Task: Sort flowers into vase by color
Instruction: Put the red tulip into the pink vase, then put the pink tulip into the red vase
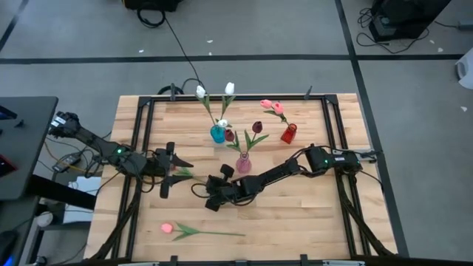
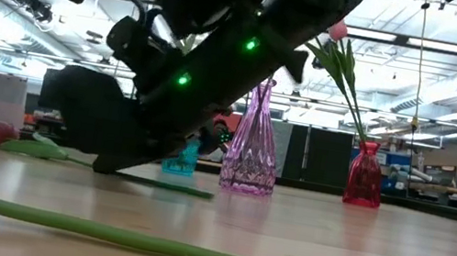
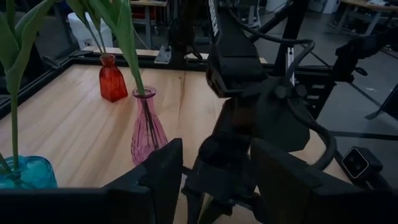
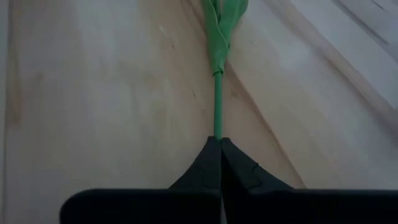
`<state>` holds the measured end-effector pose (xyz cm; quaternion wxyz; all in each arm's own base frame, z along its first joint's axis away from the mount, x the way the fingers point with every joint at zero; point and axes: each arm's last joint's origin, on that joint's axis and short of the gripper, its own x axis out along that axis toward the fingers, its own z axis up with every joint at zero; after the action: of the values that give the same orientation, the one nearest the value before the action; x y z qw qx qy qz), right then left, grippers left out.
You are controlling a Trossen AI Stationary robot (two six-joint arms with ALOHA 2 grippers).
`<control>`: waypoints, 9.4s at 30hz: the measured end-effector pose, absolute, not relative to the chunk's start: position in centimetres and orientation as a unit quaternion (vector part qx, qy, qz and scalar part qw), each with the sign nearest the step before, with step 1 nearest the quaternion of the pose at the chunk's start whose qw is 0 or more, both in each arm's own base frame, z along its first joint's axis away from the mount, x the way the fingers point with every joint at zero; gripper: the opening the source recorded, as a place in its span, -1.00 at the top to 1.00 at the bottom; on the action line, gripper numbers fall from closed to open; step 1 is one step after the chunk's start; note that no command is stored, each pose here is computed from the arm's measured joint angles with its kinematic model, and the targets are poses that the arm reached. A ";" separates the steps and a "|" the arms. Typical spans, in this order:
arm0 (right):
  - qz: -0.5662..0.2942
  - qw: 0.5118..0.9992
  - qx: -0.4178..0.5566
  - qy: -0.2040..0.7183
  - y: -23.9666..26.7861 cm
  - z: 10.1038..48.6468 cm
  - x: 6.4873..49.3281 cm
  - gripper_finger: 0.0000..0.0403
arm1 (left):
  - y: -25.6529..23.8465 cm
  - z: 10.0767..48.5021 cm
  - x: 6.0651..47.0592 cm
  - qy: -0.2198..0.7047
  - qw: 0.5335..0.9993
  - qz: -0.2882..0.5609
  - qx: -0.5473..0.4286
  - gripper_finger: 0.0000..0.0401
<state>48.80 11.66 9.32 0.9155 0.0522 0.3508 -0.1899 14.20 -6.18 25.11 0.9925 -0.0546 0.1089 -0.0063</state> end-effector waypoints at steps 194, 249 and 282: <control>-0.371 0.919 -0.004 0.135 17.7 26.2 28.2 -0.05 | 0.0 33.5 27.6 0.155 0.987 -0.043 -0.012 0.16; 0.061 0.918 -0.032 0.392 26.4 10.4 34.8 0.11 | -11.2 23.4 21.6 0.209 0.960 -0.182 -0.039 0.16; -0.086 0.918 -0.053 0.383 23.2 21.8 29.1 0.99 | -11.2 23.6 21.5 0.210 0.957 -0.191 -0.058 0.16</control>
<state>29.11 23.16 21.83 0.9183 -0.0531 0.3827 -0.0864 21.47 -11.20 23.63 0.9572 -0.0582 0.2096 -0.1909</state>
